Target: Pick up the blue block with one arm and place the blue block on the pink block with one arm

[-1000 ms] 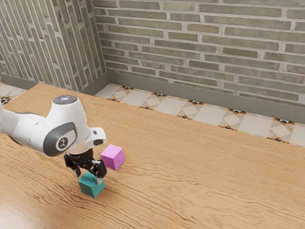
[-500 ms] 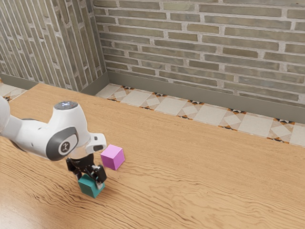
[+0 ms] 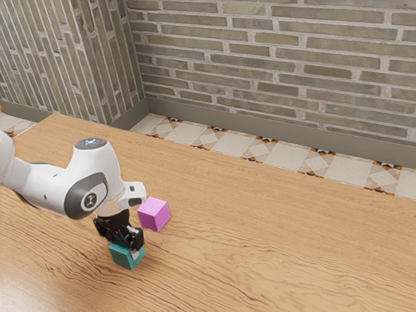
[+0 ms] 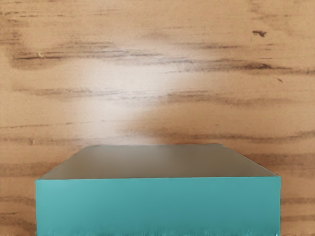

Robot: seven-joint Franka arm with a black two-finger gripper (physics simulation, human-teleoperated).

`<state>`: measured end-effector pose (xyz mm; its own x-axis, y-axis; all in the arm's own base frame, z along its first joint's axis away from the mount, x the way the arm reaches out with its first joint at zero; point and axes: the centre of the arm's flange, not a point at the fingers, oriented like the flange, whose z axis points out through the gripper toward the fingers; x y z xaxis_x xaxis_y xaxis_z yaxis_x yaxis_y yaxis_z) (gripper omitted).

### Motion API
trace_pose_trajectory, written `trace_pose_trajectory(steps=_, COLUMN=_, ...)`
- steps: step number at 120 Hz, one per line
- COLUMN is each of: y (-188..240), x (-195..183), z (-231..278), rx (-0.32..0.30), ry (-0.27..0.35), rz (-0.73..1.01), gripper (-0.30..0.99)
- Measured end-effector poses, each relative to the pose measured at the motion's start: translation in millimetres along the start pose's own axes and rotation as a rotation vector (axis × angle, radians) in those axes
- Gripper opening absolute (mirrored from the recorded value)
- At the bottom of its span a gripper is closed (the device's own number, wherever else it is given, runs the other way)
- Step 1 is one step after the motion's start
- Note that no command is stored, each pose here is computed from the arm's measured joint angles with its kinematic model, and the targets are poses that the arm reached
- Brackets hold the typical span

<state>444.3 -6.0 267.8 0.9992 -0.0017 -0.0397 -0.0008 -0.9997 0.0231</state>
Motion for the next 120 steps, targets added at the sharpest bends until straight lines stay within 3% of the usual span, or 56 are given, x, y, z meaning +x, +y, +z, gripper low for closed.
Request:
trace_pose_trajectory(steps=6, y=-1, x=1, z=-10, rx=0.005, ry=0.02, rz=-0.002, gripper=0.37)
trace_pose_trajectory(steps=21, y=-2, x=21, z=-73, rx=0.027, ry=0.146, rz=0.0, gripper=0.34)
trace_pose_trajectory(steps=41, y=3, x=88, z=-96, rx=0.013, ry=0.195, rz=0.023, gripper=0.32)
trace_pose_trajectory(steps=59, y=-2, x=123, z=-98, rx=0.001, ry=0.189, rz=0.016, gripper=0.3)
trace_pose_trajectory(steps=84, y=-34, x=117, z=-85, rx=0.009, ry=0.14, rz=-0.044, gripper=0.28)
trace_pose_trajectory(steps=120, y=-30, x=116, z=-87, rx=0.012, ry=0.137, rz=-0.042, gripper=0.27)
